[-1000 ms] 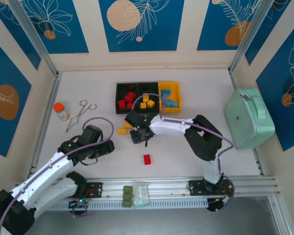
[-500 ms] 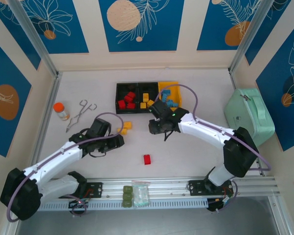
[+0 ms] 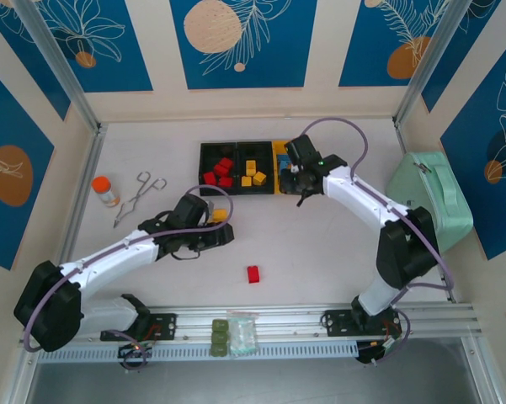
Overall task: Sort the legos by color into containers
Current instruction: Place the lego in the container.
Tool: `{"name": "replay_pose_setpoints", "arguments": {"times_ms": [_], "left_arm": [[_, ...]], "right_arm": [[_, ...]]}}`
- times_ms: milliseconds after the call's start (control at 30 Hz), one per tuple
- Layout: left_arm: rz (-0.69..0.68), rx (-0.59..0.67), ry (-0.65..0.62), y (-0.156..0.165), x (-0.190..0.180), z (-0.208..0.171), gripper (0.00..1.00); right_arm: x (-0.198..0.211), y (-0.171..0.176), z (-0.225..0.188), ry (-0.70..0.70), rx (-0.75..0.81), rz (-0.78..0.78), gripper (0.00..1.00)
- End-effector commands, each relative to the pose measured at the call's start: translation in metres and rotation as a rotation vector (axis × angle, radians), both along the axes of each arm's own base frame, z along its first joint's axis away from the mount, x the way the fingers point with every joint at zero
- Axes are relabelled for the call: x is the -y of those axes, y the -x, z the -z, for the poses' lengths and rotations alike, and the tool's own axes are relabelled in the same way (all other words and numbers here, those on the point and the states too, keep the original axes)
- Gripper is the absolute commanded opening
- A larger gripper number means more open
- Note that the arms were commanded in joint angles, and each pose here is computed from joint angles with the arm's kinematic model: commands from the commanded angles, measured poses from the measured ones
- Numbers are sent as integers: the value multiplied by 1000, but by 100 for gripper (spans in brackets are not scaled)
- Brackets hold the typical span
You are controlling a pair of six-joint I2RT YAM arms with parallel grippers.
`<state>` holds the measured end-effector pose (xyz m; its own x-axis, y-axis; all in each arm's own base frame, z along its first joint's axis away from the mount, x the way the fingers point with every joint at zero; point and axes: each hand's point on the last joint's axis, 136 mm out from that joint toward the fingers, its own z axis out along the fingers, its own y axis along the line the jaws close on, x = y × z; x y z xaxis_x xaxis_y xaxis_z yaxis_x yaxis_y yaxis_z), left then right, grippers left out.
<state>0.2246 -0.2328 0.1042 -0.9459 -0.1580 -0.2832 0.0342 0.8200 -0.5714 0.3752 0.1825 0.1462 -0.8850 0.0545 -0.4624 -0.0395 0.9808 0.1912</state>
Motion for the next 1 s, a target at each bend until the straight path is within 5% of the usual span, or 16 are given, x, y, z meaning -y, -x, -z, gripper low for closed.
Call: {"name": "replay_pose_setpoints", "arguments": {"times_ms": [0,467,967], "left_arm": [[39,34,43,-3,15,-15,66],[8,22,18,7,2,-8,66],[-8,16,-3,9,-4,-3,66]], "right_arm": [[3,-20,-4,2,-14,-3,29],[28,-96,28,124,-67,92,31],[34,-122,53,213,-106,120,40]]}}
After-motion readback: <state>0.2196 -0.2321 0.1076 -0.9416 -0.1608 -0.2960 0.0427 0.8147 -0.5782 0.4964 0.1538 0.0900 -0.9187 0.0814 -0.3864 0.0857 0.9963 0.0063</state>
